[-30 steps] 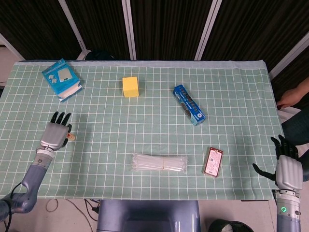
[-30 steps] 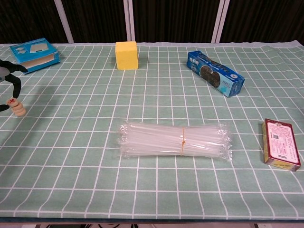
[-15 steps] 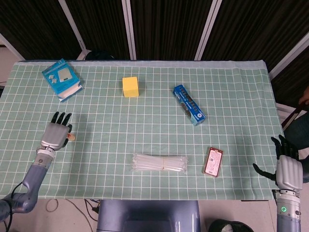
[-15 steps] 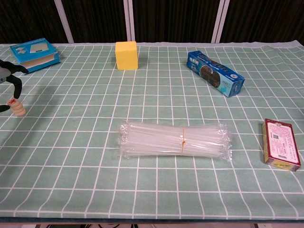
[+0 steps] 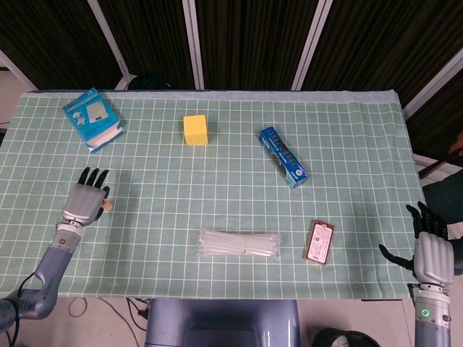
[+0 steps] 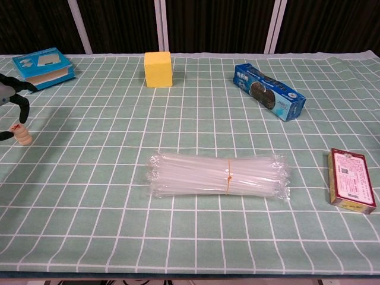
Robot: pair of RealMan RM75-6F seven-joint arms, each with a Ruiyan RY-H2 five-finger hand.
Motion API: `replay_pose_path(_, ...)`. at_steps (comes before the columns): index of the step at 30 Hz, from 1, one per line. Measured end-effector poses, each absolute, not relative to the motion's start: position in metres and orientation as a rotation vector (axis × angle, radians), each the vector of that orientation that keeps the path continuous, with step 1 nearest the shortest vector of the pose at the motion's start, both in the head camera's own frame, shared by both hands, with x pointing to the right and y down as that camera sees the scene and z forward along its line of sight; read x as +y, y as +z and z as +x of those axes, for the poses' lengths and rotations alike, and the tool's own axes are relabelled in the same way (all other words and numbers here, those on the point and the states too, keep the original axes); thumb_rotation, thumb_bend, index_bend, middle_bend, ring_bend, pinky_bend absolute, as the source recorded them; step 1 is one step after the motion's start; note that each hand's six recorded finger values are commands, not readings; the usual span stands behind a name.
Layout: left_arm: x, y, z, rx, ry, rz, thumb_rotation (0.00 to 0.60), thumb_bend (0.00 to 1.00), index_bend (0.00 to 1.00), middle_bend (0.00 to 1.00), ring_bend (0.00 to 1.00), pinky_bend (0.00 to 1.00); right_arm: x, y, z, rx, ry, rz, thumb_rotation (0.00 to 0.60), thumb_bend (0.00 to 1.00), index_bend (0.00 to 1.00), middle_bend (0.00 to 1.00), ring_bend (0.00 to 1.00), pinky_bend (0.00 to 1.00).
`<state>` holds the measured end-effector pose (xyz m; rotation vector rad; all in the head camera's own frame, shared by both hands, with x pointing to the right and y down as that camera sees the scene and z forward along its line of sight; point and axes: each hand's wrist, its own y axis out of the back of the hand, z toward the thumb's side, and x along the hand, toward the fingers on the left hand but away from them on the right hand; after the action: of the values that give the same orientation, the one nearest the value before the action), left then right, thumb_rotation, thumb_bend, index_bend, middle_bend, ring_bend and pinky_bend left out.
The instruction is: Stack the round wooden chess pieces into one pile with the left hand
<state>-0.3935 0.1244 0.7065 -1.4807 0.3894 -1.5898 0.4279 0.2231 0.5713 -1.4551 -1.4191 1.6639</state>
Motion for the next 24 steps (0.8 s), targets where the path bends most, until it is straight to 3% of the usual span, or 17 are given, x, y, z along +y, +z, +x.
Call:
replay_pose_path(11, 0.125, 0.697, -0.398, 0.442, -1.578, -1.477, 0.600, 0.30, 0.41, 0.05, 0.00, 0.00, 0.223, 0.571, 0.428, -1.419, 1.664, -1.454, 0.600, 0.27, 0.12, 0.05, 0.00, 0.00)
replay_pose_path(18, 0.141, 0.676, -0.436, 0.544, -1.612, -1.452, 0.600, 0.30, 0.41, 0.05, 0.00, 0.00, 0.223, 0.572, 0.427, -1.418, 1.662, -1.458, 0.600, 0.27, 0.12, 0.05, 0.00, 0.00)
replay_pose_path(24, 0.160, 0.676, -0.465, 0.534, -1.650, -1.457, 0.600, 0.30, 0.40, 0.05, 0.00, 0.00, 0.223, 0.571, 0.427, -1.419, 1.663, -1.455, 0.600, 0.27, 0.12, 0.05, 0.00, 0.00)
